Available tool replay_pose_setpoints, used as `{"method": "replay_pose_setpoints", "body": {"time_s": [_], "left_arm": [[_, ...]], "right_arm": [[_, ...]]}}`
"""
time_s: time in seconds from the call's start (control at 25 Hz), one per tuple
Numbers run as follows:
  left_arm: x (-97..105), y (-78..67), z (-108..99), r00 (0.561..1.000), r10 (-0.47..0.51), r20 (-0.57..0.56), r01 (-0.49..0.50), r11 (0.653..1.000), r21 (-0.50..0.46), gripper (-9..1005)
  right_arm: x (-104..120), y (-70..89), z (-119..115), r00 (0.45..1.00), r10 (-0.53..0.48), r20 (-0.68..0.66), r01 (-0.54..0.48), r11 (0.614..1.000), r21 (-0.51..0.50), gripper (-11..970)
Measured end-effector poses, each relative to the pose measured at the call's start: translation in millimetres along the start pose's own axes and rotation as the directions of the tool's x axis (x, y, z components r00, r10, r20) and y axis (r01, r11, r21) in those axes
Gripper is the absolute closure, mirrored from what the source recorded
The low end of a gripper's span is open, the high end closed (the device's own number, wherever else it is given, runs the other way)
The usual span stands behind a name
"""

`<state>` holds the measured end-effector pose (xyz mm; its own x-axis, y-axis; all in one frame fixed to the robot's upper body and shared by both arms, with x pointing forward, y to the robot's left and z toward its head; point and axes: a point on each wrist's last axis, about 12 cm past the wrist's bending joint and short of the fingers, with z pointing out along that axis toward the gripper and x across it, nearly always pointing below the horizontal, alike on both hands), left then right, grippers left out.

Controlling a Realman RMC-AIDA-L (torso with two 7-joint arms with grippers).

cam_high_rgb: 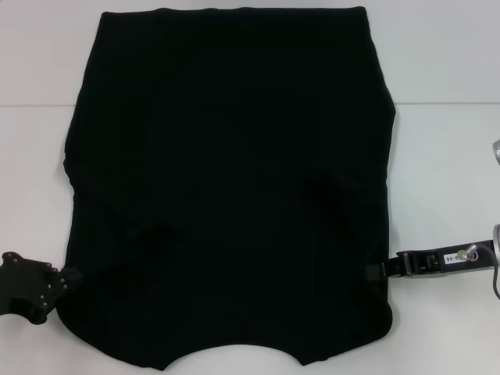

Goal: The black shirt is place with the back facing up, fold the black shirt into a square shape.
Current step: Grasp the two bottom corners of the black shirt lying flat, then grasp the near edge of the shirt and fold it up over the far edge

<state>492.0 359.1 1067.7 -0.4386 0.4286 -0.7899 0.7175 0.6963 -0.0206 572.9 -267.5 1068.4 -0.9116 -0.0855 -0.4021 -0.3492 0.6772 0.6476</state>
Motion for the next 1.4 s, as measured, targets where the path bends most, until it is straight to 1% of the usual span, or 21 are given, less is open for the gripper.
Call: {"method": "replay_pose_setpoints", "body": {"time_s": [0.24, 0.4, 0.64, 0.92, 1.12, 1.4], "left_arm": [[-1, 0.8, -1, 1.000, -0.003, 0.001, 0.003, 1.000, -0.006, 976], [-3, 1.2, -4, 1.000, -0.019, 0.020, 0.019, 1.000, -0.015, 976], [-4, -1.4, -11, 0.996, -0.060, 0.063, 0.059, 0.998, 0.005, 976], [5, -4.8, -22, 0.987, -0.129, 0.096, 0.129, 0.992, 0.007, 975], [14, -11.9, -29, 0.979, -0.170, 0.111, 0.167, 0.985, 0.034, 976], [21, -21.3, -35, 0.974, -0.197, 0.116, 0.189, 0.979, 0.079, 976]], "right_arm": [[9, -7.0, -8, 1.000, 0.018, 0.013, -0.018, 1.000, -0.005, 947], [19, -14.1, -18, 0.999, 0.030, 0.036, -0.029, 1.000, -0.009, 947], [32, -23.0, -43, 0.996, 0.020, 0.090, -0.017, 0.999, -0.029, 948], [53, -37.4, -62, 0.991, 0.030, 0.132, -0.029, 0.999, -0.014, 947], [68, -43.7, -73, 0.986, 0.042, 0.163, -0.040, 0.999, -0.015, 947], [81, -46.5, -80, 0.985, 0.041, 0.170, -0.038, 0.999, -0.023, 948]]}}
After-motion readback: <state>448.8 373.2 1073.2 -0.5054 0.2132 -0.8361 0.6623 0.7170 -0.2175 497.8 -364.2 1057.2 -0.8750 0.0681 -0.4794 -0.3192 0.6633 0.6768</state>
